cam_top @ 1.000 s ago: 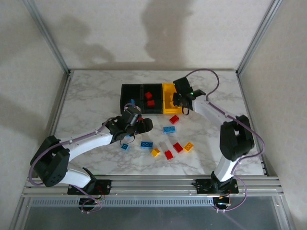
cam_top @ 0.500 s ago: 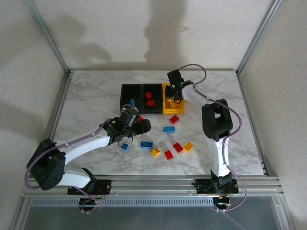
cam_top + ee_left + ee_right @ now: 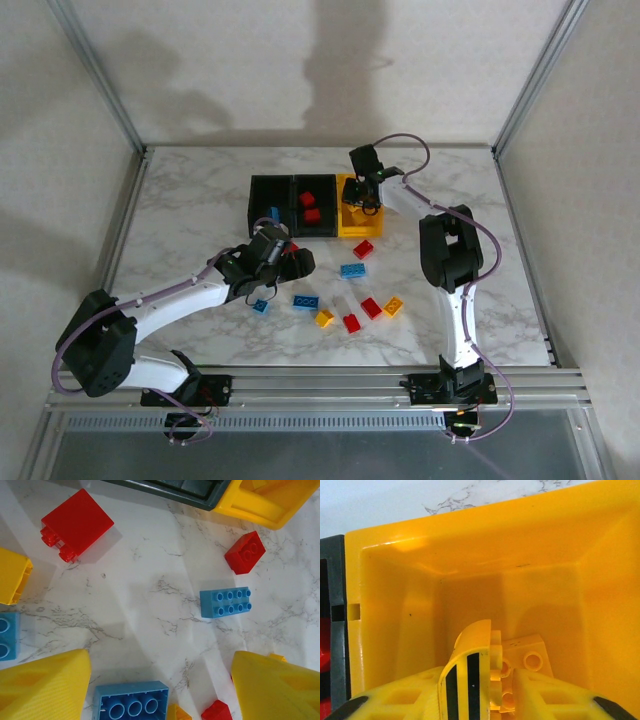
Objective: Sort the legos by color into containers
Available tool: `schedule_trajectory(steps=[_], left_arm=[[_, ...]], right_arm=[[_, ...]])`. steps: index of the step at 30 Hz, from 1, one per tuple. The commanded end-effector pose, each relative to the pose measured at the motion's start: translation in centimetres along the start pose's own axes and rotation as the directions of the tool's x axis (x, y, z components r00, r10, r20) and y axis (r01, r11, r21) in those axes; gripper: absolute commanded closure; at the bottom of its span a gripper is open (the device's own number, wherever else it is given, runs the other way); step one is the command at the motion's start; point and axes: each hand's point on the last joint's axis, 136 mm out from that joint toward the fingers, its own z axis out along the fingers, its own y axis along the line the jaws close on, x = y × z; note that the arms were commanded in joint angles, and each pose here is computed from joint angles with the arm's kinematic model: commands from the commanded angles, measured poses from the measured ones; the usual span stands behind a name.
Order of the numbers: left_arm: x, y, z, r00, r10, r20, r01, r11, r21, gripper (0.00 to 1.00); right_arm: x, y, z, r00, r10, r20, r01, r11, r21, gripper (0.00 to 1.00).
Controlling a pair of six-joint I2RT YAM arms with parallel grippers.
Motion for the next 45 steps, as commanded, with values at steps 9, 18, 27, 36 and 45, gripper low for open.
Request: schedule_trajectory(steps=[9, 18, 27, 36, 45], left_arm=[[-1.3, -0.1, -0.7, 0.999, -0.005, 0.043, 0.006, 0.999, -0.034, 0.26], [-2.7, 0.8, -1.5, 0.997, -0.020, 0.079, 0.026, 0.997, -0.074, 0.27], [-1.0, -2.8, -1.4, 0.999, 0.048, 0.001, -0.048, 0.995, 0.089, 0.26], [1.2, -4.6, -0.1, 0.990, 0.130, -0.055, -0.122, 0.983, 0.139, 0.26], [2.2, -3.3, 1.2, 0.989, 0.118, -0.085, -0.110, 0.990, 0.093, 0.26]], right_arm=[[-1.8, 1.6, -6.9, 0.995, 0.008, 0.098, 0.001, 0.996, -0.088, 0.57], [0.1, 1.9, -12.2, 0.990, -0.004, 0.139, 0.024, 0.990, -0.139, 0.60], [8.2, -3.8, -15.5, 0.999, 0.021, 0.049, -0.021, 1.000, -0.002, 0.46], [20.0, -10.2, -16.4, 0.929, 0.343, -0.141, -0.320, 0.933, 0.165, 0.32], [24.0, -11.4, -15.1, 0.897, 0.412, -0.159, -0.383, 0.906, 0.181, 0.31]])
